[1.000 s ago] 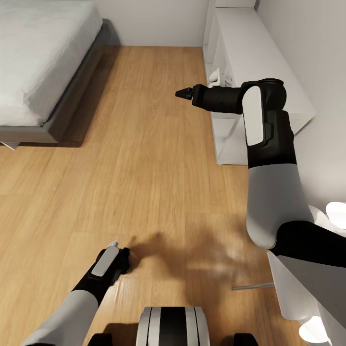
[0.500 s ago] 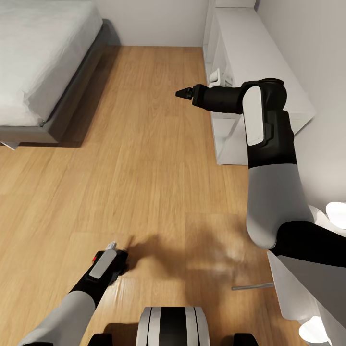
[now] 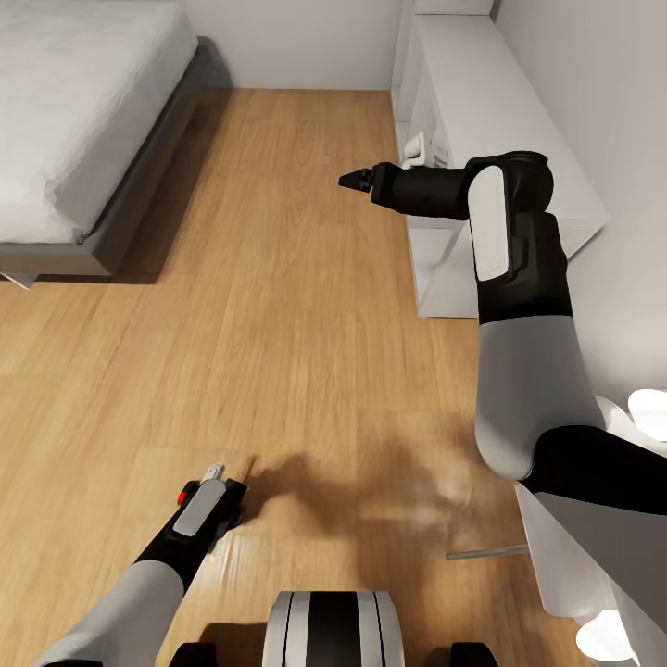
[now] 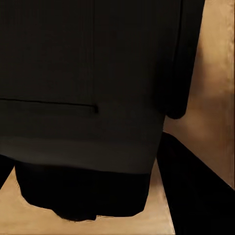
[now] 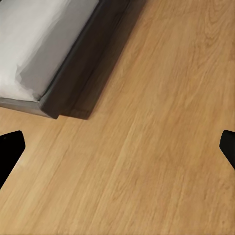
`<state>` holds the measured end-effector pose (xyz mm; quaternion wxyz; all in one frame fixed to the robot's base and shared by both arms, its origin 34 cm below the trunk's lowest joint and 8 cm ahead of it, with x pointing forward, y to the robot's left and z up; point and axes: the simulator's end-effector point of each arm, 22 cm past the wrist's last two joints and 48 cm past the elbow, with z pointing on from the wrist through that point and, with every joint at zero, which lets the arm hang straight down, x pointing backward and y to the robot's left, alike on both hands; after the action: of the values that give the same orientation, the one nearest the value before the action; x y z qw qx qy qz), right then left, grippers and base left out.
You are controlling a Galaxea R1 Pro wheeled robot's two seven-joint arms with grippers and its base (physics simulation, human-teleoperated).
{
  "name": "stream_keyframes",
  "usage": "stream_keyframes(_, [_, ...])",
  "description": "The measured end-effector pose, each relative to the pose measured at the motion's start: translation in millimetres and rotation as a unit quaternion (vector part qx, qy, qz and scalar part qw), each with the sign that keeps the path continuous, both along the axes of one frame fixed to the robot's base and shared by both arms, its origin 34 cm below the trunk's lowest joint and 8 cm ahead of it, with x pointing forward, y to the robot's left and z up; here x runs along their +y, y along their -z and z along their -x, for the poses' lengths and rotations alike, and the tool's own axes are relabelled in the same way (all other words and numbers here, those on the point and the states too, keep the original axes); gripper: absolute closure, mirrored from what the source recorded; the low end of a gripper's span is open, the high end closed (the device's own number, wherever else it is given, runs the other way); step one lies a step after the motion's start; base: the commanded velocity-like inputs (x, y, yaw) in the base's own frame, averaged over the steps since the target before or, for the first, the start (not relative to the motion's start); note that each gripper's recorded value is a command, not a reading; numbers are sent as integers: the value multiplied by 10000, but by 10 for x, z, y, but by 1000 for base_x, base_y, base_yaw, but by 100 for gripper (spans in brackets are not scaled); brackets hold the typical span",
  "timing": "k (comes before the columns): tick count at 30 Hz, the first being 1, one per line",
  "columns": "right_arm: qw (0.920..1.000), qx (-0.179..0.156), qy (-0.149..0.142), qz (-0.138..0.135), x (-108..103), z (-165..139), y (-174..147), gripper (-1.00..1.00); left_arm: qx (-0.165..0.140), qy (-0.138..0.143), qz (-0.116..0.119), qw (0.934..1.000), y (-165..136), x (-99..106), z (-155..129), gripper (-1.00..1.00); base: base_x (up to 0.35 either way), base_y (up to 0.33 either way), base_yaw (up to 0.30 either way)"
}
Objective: Attach the digital camera to the camera tripod in the bedroom.
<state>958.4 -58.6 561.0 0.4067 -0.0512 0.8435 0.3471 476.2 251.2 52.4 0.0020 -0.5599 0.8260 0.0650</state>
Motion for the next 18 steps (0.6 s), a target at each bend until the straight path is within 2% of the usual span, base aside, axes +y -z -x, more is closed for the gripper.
stream_keyframes(1, [10000, -1, 0, -2, 0, 0, -1, -100, -49, 27, -10, 10000, -14, 1, -43, 100, 0, 0, 0])
stream_keyframes(5, [10000, -2, 4, -6, -4, -1, -4, -100, -756, 350, -166, 9964, -291, -30, -679, 100, 0, 0, 0])
stream_keyframes(6, [10000, -1, 8, -7, -7, -3, -1, -100, -963, 563, -317, 9933, -503, -97, -947, 100, 0, 0, 0])
stream_keyframes(7, [10000, -5, 8, -13, -6, -3, -11, -100, -1263, 627, -431, 9891, -777, -147, -1256, 100, 0, 0, 0])
stream_keyframes(8, [10000, 0, 12, -8, -9, -4, -1, -100, -963, 867, -841, 9880, -1236, -338, -1320, 100, 0, 0, 0])
stream_keyframes(9, [10000, -23, 10, -16, -8, 1, -45, -100, -1729, 1318, -613, 9741, -1751, -843, -1708, 100, 0, 0, 0])
stream_keyframes(10, [10000, -43, 10, -16, -7, 4, -82, -100, -1858, 1262, -609, 9725, -1852, -831, -1780, 100, 0, 0, 0])
stream_keyframes(11, [10000, -60, 11, -13, -8, 6, -112, -100, -1658, 1287, -669, 9754, -1739, -783, -1681, 100, 0, 0, 0])
stream_keyframes(18, [9998, -206, 10, -16, -7, 33, -374, -100, -1797, 1392, -710, 9712, -1906, -794, -1747, 100, 0, 0, 0])
